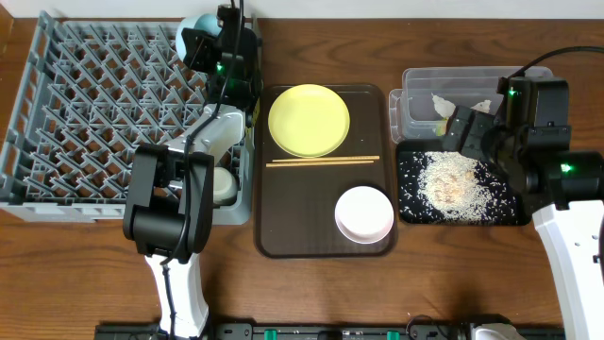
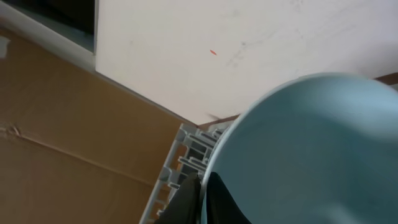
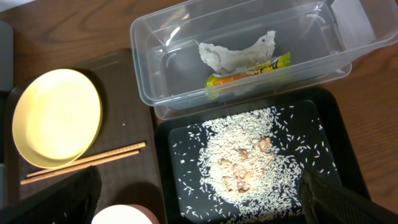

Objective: Sort waste into correct bins and load items into the dishwasher
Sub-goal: 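Carry light-blue bowl with left gripper and stand it upright in rack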

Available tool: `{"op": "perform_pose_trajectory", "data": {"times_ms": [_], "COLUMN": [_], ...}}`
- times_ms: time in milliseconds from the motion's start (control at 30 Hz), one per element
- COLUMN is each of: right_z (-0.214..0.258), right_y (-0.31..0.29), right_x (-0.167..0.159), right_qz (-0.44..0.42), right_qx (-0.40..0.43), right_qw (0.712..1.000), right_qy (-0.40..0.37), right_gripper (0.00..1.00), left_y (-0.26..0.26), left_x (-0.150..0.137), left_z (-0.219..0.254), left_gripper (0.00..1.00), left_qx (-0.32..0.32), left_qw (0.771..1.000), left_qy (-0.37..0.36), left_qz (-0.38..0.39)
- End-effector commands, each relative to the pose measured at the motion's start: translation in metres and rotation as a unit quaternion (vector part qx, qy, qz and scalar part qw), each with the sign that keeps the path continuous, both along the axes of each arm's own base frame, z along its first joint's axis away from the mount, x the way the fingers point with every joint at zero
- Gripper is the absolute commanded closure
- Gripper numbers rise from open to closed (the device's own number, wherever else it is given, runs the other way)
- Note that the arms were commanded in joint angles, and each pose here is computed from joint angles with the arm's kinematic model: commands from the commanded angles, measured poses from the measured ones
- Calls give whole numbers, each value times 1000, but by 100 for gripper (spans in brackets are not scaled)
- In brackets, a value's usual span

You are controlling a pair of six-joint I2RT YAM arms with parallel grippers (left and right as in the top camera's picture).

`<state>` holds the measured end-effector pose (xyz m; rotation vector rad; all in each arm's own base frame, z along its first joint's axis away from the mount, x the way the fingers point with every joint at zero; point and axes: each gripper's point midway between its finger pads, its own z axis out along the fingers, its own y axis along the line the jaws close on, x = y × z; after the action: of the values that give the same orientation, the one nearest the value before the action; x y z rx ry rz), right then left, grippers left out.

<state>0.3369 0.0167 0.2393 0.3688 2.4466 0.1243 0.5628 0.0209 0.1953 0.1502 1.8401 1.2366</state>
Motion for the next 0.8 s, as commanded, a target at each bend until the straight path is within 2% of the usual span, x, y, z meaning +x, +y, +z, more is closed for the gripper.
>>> {"op": "perform_pose_trajectory", "data": {"times_ms": [0,367,767], "right_z": [1,1,1], "right_y": [-5,-5,-5], "right_x": [0,0,0], "right_qz": [-14,-14,-14], "right_qx": [-1,-1,-1], "right_qw": [1000,1000,1000], "right_qy": [0,0,0], "right_gripper": [1,1,1], "left_y": [5,4,-7], "left_x": [0,1,-12], "left_z": [3,-15,-22], "left_gripper": [93,93,92], "left_qx": [14,31,49], "left_qw": [1000,999,996], "left_qy": [7,38,63], "left_qz": [7,8,37]}}
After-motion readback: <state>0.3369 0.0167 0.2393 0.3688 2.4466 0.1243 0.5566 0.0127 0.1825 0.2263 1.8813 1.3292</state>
